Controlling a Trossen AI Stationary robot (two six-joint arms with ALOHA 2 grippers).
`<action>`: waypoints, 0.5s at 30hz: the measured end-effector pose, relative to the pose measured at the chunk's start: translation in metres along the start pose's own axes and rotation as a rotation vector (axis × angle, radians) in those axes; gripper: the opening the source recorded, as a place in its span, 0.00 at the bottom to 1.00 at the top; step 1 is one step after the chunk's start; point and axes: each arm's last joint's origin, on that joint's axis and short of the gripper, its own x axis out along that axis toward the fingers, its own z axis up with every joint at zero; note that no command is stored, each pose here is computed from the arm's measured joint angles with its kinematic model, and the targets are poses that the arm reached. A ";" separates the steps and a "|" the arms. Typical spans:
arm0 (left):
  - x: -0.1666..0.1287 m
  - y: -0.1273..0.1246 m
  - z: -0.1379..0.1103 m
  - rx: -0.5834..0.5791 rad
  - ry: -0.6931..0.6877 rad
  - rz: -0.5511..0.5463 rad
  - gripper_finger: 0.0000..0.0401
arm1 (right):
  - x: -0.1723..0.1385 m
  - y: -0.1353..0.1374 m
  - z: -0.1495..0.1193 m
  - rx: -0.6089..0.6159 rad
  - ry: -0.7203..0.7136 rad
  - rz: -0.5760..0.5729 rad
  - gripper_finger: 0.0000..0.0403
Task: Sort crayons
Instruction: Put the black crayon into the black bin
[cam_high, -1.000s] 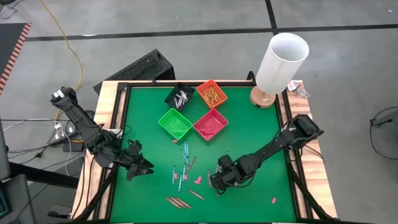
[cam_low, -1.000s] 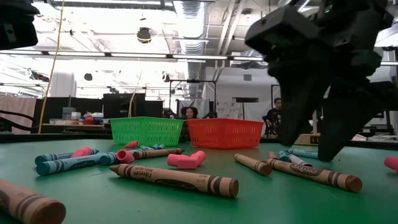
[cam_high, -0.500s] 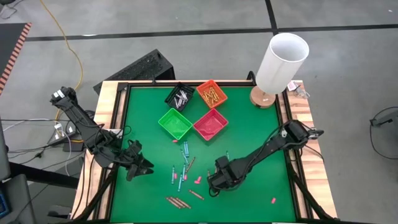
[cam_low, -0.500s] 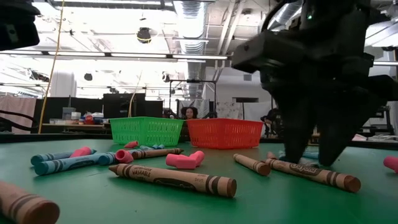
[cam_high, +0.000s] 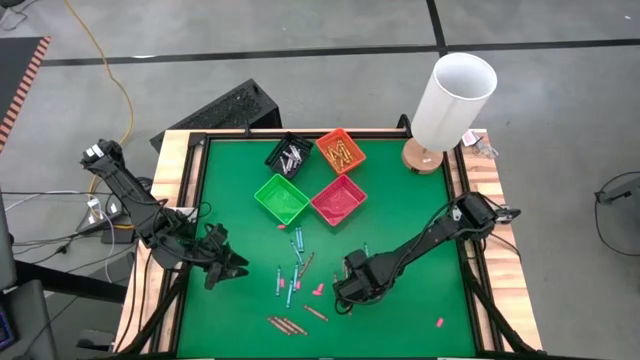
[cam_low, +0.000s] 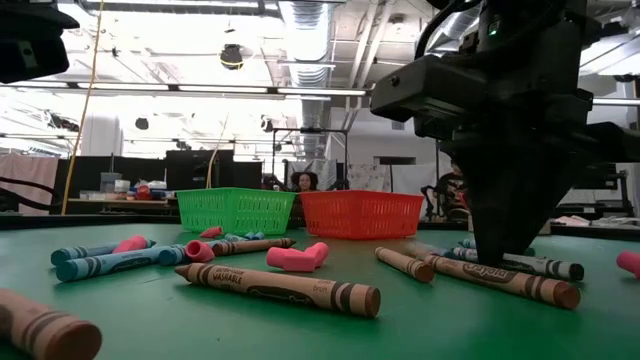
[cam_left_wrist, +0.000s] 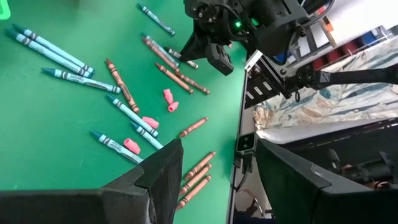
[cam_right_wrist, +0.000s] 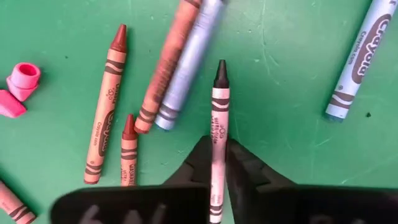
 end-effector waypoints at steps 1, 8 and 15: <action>0.000 0.000 0.000 0.000 -0.002 0.001 0.48 | 0.000 0.000 0.000 -0.003 0.000 0.001 0.07; 0.000 0.000 0.000 0.000 -0.002 0.001 0.48 | -0.001 0.000 0.000 -0.019 0.011 0.003 0.02; 0.000 0.000 0.000 0.011 -0.002 0.001 0.48 | -0.020 0.002 0.005 -0.049 0.024 0.022 0.01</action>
